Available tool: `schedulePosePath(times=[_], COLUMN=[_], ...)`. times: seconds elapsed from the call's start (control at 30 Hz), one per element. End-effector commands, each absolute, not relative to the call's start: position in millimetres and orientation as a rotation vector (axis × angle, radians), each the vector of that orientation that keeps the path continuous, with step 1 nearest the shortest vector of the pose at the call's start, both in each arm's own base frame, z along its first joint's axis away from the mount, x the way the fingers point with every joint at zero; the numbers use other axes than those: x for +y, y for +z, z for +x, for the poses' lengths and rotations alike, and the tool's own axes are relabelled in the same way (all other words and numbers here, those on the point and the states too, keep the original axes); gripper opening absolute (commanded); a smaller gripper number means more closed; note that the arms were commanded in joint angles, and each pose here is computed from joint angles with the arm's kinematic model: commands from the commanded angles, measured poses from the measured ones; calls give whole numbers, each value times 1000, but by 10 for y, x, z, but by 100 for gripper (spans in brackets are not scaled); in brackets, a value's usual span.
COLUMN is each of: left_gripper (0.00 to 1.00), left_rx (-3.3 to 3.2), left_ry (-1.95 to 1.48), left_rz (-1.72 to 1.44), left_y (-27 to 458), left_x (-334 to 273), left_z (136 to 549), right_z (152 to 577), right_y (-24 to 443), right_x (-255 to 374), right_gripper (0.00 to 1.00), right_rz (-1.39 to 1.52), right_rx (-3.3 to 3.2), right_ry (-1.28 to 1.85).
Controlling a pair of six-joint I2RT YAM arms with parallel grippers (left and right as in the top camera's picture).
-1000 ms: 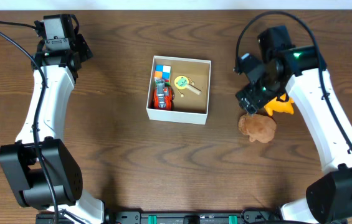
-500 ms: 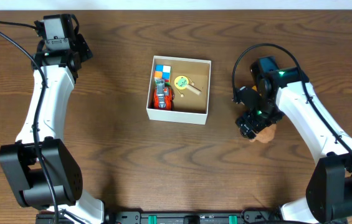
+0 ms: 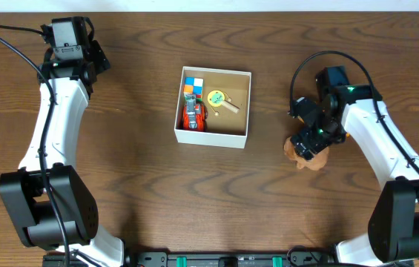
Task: Pack container
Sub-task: 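Move the right gripper down onto the brown plush toy and grasp it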
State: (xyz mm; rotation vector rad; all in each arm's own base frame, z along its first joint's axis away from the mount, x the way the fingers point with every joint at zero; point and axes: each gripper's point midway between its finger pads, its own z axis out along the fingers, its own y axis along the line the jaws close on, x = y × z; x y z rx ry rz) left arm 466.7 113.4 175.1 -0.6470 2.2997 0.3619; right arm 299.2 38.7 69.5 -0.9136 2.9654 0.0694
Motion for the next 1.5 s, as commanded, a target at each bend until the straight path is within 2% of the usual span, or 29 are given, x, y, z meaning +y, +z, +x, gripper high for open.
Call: schedulePosePath(times=[0.0, 0.1, 0.23, 0.47, 0.7, 0.77, 0.93, 1.13, 1.47], left_gripper=[98, 98, 98, 98, 98, 98, 98, 98, 98], left_rx=[2279, 2279, 2279, 2279, 2279, 2279, 2279, 2279, 2279], left_ry=[371, 371, 371, 371, 371, 371, 371, 371, 371], left_rz=[-649, -649, -649, -649, -649, -649, -649, -649, -649], left_y=[1841, 1841, 1841, 1841, 1841, 1841, 1841, 1841, 1841], left_x=[1164, 1164, 1164, 1164, 1164, 1166, 1166, 1164, 1164], left_z=[4675, 4675, 4675, 4675, 4675, 4674, 4674, 4675, 4675], right_z=[3018, 3038, 3029, 2987, 3004, 2983, 2910, 2888, 2720], right_y=[674, 674, 674, 688, 737, 747, 746, 733, 510], right_x=[291, 240, 179, 321, 546, 581, 575, 562, 532], right_gripper=[86, 75, 79, 77, 62, 64, 79, 78, 80], right_rz=[-932, -954, -932, -1021, -1002, -999, -1058, -1187, -1200], right_rx=[2954, 2936, 2948, 2898, 2832, 2830, 2831, 2780, 2820], right_ry=[61, 73, 76, 206, 389, 424, 436, 423, 431])
